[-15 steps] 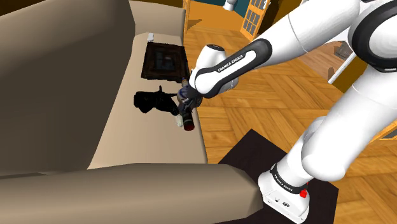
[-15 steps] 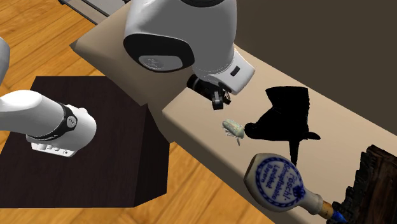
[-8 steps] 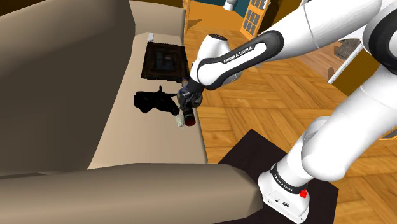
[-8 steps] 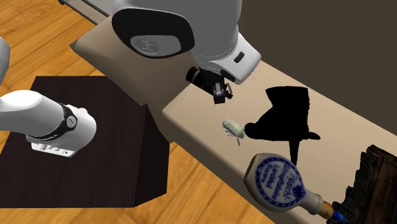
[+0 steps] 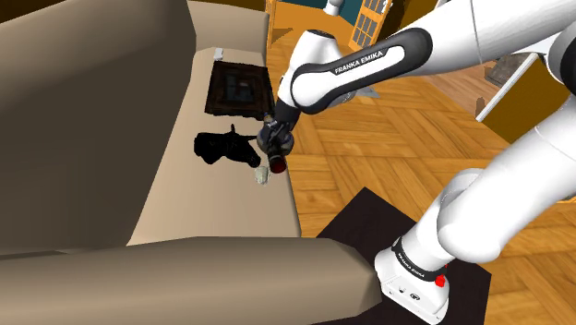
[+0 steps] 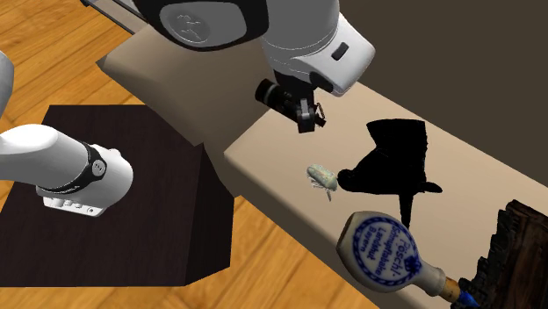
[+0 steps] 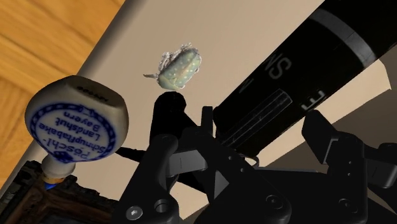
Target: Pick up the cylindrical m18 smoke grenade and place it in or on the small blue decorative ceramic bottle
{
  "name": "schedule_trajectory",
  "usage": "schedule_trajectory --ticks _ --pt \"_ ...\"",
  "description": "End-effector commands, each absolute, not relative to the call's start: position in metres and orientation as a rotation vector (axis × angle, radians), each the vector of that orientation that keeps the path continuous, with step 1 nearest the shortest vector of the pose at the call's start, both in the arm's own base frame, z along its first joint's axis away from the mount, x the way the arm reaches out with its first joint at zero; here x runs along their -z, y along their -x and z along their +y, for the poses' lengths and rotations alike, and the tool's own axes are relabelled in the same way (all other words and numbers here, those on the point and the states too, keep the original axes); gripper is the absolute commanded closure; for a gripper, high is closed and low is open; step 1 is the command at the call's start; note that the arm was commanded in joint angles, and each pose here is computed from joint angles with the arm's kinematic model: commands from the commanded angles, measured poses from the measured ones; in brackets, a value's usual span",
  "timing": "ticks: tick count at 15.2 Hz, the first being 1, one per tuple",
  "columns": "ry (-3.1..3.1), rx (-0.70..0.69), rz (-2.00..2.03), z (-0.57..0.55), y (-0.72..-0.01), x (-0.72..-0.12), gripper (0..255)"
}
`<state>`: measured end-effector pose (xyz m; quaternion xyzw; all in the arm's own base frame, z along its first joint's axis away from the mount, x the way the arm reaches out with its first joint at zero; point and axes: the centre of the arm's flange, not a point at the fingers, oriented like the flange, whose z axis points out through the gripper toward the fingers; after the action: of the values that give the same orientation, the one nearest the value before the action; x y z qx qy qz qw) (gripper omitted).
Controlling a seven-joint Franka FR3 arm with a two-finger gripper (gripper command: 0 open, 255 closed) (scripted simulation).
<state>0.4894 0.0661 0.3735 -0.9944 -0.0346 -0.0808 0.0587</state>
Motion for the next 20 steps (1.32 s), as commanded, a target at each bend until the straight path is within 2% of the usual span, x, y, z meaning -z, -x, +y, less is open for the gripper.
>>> schedule_trajectory --ticks 1,3,20 --pt "3.012 0.244 -0.105 0.066 -0.489 -0.384 255" --pt "3.012 0.244 -0.105 0.066 -0.489 -0.391 255" --pt "3.012 0.244 -0.105 -0.110 -0.629 -0.396 255"
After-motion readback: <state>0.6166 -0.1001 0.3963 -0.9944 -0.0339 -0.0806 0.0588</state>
